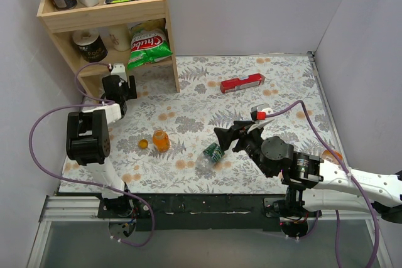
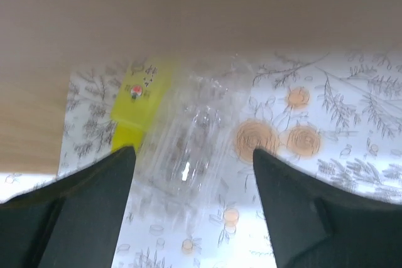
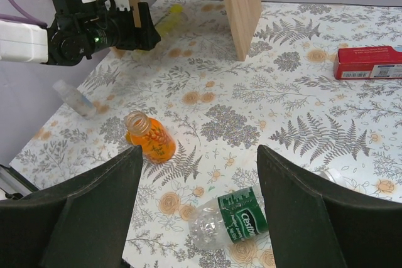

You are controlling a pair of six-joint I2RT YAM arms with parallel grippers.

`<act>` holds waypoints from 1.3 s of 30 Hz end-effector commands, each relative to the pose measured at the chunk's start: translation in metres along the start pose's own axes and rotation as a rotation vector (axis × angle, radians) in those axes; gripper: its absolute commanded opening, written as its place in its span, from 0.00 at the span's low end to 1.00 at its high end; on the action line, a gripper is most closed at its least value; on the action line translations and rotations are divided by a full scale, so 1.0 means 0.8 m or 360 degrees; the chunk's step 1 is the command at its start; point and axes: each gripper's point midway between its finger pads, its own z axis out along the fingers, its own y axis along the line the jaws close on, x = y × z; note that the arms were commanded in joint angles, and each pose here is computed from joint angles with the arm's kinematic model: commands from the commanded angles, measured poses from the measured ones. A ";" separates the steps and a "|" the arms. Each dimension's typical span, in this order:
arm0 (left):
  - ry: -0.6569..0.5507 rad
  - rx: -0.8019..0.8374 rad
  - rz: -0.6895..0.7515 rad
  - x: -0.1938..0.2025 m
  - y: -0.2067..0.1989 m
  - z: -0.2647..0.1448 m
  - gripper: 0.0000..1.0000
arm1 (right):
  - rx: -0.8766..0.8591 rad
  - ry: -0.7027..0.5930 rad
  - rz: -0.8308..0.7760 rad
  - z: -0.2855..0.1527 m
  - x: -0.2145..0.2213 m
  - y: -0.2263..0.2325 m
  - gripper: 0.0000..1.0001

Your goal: Unscrew the bottle caps

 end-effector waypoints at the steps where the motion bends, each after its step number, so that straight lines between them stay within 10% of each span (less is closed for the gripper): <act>1: 0.0103 -0.0052 0.0057 0.043 0.015 -0.031 0.76 | 0.0012 -0.0096 0.0095 -0.007 -0.034 0.001 0.80; 25: 0.0186 0.0002 0.0074 0.065 0.006 -0.006 0.78 | 0.0022 -0.0094 0.0063 -0.014 -0.044 -0.004 0.80; 35: 0.0200 0.0012 0.0095 0.077 0.007 -0.014 0.66 | -0.0001 -0.0114 0.0049 -0.009 -0.049 0.004 0.80; 39: 0.0204 0.0056 0.0086 0.074 0.001 -0.013 0.46 | -0.0010 -0.0105 0.0038 -0.009 -0.046 0.005 0.80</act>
